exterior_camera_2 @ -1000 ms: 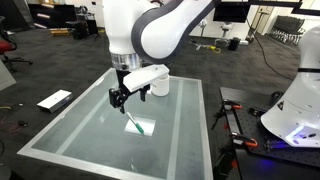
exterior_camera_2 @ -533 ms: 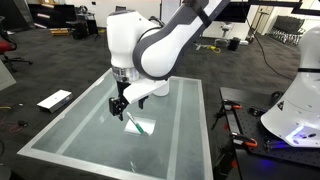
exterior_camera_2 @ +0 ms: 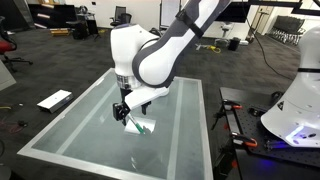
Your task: Put the green pen in the white mug
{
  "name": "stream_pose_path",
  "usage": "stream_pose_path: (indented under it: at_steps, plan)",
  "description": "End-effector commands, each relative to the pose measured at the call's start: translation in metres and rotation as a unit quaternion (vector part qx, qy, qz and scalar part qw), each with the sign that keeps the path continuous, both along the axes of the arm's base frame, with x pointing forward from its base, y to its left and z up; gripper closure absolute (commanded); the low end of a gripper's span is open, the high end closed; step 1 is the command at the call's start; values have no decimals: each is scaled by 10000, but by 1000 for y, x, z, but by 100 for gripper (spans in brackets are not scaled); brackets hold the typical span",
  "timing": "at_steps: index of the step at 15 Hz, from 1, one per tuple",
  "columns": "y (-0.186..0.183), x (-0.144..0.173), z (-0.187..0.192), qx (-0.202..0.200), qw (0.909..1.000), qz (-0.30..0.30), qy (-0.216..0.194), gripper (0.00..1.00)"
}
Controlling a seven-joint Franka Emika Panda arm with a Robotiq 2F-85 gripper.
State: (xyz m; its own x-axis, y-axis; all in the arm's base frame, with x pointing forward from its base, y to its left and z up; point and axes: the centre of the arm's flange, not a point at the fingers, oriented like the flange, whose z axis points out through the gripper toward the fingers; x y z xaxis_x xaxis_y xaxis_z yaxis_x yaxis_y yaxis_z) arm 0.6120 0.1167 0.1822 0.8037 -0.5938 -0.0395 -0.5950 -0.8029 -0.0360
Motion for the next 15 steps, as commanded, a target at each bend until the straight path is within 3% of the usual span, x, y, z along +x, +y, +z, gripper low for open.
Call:
stream_pose_path:
  at_steps: [1,5,8,15]
  plan:
    - [-3,-1,-7,81,9999,-114,-24,6]
    - [-7,-2,-17,119,9997,-196,72,1]
    - [-9,-2,-22,116,9995,-261,118,5]
    - [-14,-1,-26,14,9993,-327,156,64]
